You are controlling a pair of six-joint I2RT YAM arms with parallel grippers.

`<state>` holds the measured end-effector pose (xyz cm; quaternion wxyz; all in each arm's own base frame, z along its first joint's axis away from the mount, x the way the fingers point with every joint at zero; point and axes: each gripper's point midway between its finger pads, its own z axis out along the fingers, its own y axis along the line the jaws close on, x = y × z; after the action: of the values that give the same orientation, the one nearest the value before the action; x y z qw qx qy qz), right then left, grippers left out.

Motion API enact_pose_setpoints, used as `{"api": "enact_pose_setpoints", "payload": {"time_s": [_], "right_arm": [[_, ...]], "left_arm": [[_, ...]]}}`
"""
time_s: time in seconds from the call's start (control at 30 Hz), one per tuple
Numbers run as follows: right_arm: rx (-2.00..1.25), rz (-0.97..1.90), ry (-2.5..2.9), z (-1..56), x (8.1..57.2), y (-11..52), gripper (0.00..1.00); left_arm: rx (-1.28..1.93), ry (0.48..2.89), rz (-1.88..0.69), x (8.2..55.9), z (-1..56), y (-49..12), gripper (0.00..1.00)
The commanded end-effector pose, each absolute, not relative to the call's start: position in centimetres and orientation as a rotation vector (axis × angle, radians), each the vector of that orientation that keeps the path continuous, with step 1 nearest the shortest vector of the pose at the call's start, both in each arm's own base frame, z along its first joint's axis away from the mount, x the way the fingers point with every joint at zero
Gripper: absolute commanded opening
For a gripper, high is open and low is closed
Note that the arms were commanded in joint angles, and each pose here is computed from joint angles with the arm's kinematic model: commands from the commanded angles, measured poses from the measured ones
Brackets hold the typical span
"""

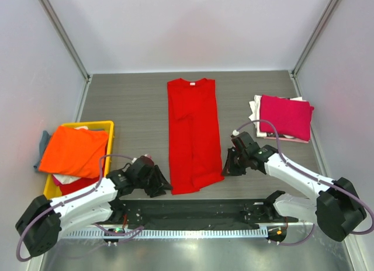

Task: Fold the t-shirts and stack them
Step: Fold the tshirt

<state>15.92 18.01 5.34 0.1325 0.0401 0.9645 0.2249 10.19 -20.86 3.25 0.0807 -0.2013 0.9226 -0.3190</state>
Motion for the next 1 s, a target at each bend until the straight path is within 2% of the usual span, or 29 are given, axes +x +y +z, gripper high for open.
{"api": "enact_pose_setpoints", "payload": {"time_s": [0.0,0.5,0.6,0.63,0.7,0.9,0.97], "right_arm": [[0.118,0.723,2.758,6.2,15.9,18.6,0.01],[0.135,0.762,2.753,6.2,15.2,18.6,0.01],[0.137,0.770,2.750,6.3,15.1,18.6,0.01],[0.136,0.773,2.750,6.3,15.0,18.7,0.01],[0.137,0.776,2.745,6.4,15.1,18.7,0.01],[0.144,0.790,2.648,9.3,17.0,19.2,0.01],[0.139,0.786,2.614,10.5,18.0,19.5,0.01]], "left_arm": [[-0.609,2.730,-0.914,11.1,3.0,-21.1,0.44],[-0.603,2.710,-0.915,11.9,2.1,-22.5,0.39],[-0.596,2.723,-0.917,11.7,1.8,-22.8,0.26],[-0.590,2.722,-0.924,11.6,1.8,-22.9,0.09],[-0.592,2.685,-0.952,12.0,2.6,-23.0,0.00],[-0.605,2.561,-1.100,14.8,7.6,-23.4,0.00],[-0.624,2.549,-1.075,15.8,8.3,-22.5,0.00]]}}
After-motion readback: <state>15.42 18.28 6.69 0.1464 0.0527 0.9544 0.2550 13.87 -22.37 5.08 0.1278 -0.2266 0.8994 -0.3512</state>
